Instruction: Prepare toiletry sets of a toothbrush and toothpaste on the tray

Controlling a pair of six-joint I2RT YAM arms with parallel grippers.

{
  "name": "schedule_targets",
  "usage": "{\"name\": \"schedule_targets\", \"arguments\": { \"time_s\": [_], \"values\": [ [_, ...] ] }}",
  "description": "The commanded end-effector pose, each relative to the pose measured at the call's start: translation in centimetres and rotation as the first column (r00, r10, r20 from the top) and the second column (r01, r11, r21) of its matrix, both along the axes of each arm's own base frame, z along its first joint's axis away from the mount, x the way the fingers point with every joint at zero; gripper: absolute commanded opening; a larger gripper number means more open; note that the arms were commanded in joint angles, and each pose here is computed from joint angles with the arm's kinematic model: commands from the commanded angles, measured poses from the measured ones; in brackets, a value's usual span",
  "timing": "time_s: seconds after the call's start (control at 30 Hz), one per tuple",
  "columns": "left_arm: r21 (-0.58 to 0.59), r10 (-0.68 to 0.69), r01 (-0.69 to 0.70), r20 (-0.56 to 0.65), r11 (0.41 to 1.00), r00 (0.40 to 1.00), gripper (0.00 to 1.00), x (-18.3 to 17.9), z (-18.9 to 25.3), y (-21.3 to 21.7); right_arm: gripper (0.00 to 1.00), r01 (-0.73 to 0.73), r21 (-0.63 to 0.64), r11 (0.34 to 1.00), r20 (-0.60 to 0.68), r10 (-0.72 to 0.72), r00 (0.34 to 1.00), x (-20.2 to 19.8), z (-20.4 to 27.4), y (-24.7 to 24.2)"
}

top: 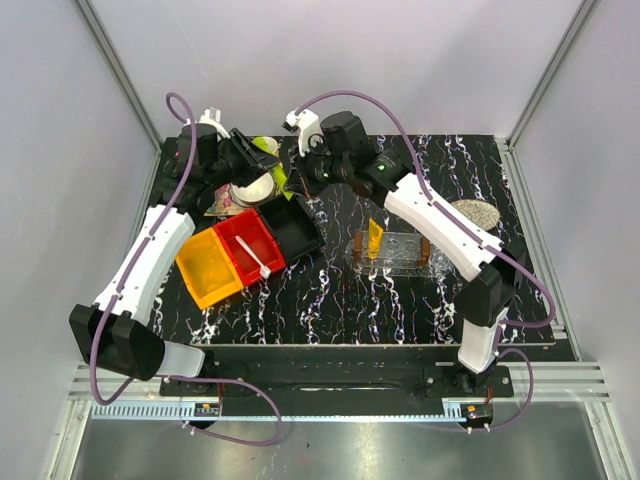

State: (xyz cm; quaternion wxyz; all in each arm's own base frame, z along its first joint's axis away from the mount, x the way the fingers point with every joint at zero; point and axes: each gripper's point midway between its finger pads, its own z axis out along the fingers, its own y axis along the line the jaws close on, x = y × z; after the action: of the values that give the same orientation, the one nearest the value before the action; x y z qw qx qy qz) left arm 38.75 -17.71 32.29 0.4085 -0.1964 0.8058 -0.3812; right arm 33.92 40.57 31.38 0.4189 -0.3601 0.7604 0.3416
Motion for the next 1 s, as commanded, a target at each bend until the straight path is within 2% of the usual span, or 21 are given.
{"name": "schedule_targets", "arguments": {
  "time_s": [0.0,0.1,0.2,0.33,0.37,0.43,0.47,0.53,0.57,0.63,0.67,0.73,0.77,0.83,0.87,0.93,0.97],
  "values": [
    [0.043,-0.127,0.120,0.239,0.992,0.963,0.46,-1.7,5.2,-0.9,0.00,-0.013,0.024,1.000,0.107,0.010,0.994,-0.5,3.7,-0.8],
    [0.096,-0.157,0.135,0.291,0.986,0.944,0.74,-2.1,5.7,-0.8,0.00,-0.025,0.017,1.000,0.114,0.023,0.993,-1.0,3.9,-1.2],
    [0.170,-0.202,0.150,0.352,0.974,0.914,0.86,-2.6,6.6,-0.5,0.00,-0.040,0.002,0.999,0.121,0.039,0.992,-1.6,4.1,-1.7],
    [0.352,-0.294,0.135,0.449,0.926,0.844,0.89,-3.4,7.7,0.5,0.00,-0.063,-0.025,0.998,0.136,0.066,0.989,-2.5,4.3,-2.6],
    [0.435,-0.338,0.126,0.454,0.892,0.824,0.90,-3.5,7.3,1.0,0.00,-0.069,-0.039,0.997,0.130,0.074,0.989,-3.0,4.2,-3.1],
    [0.509,-0.376,0.100,0.475,0.855,0.796,0.90,-4.1,7.8,1.7,0.00,-0.081,-0.058,0.995,0.138,0.089,0.987,-3.4,4.3,-3.5],
    [0.578,-0.417,0.087,0.469,0.812,0.779,0.90,-4.3,7.5,2.2,0.00,-0.086,-0.067,0.994,0.135,0.094,0.986,-3.8,4.3,-3.9],
    [0.638,-0.462,0.068,0.475,0.767,0.749,0.91,-4.9,7.9,2.6,0.00,-0.102,-0.080,0.991,0.141,0.113,0.984,-4.3,4.4,-4.3],
    [0.699,-0.511,0.056,0.464,0.713,0.724,0.91,-5.1,7.7,3.0,0.00,-0.109,-0.093,0.990,0.129,0.120,0.984,-4.7,4.1,-4.7],
    [0.748,-0.555,0.034,0.460,0.663,0.693,0.91,-5.5,8.1,3.4,0.00,-0.120,-0.110,0.987,0.131,0.134,0.982,-5.0,4.0,-5.0],
    [0.795,-0.605,0.029,0.438,0.606,0.665,0.92,-5.8,7.8,3.6,0.00,-0.126,-0.124,0.984,0.117,0.141,0.983,-5.3,3.7,-5.2],
    [0.831,-0.660,0.020,0.427,0.556,0.617,0.92,-6.3,8.3,3.5,0.00,-0.161,-0.134,0.978,0.103,0.175,0.979,-5.7,3.6,-5.2],
    [0.866,-0.708,0.017,0.397,0.500,0.584,0.93,-6.6,8.0,3.5,0.00,-0.179,-0.154,0.972,0.070,0.191,0.979,-6.2,3.1,-5.6],
    [0.891,-0.768,0.019,0.379,0.453,0.516,0.94,-7.3,8.4,2.9,0.00,-0.212,-0.161,0.964,0.059,0.224,0.973,-6.5,3.2,-5.5],
    [0.918,-0.812,0.026,0.336,0.395,0.478,0.95,-7.7,7.8,2.7,0.00,-0.224,-0.177,0.958,0.035,0.234,0.972,-6.9,2.8,-5.7],
    [0.939,-0.868,0.036,0.301,0.342,0.396,0.96,-8.8,7.9,2.1,0.00,-0.247,-0.173,0.953,0.038,0.257,0.966,-7.3,3.2,-5.7],
    [0.958,-0.899,0.035,0.255,0.286,0.356,0.96,-9.3,7.3,1.9,0.00,-0.253,-0.172,0.952,0.037,0.263,0.964,-7.5,3.3,-5.8]
  ]
}}
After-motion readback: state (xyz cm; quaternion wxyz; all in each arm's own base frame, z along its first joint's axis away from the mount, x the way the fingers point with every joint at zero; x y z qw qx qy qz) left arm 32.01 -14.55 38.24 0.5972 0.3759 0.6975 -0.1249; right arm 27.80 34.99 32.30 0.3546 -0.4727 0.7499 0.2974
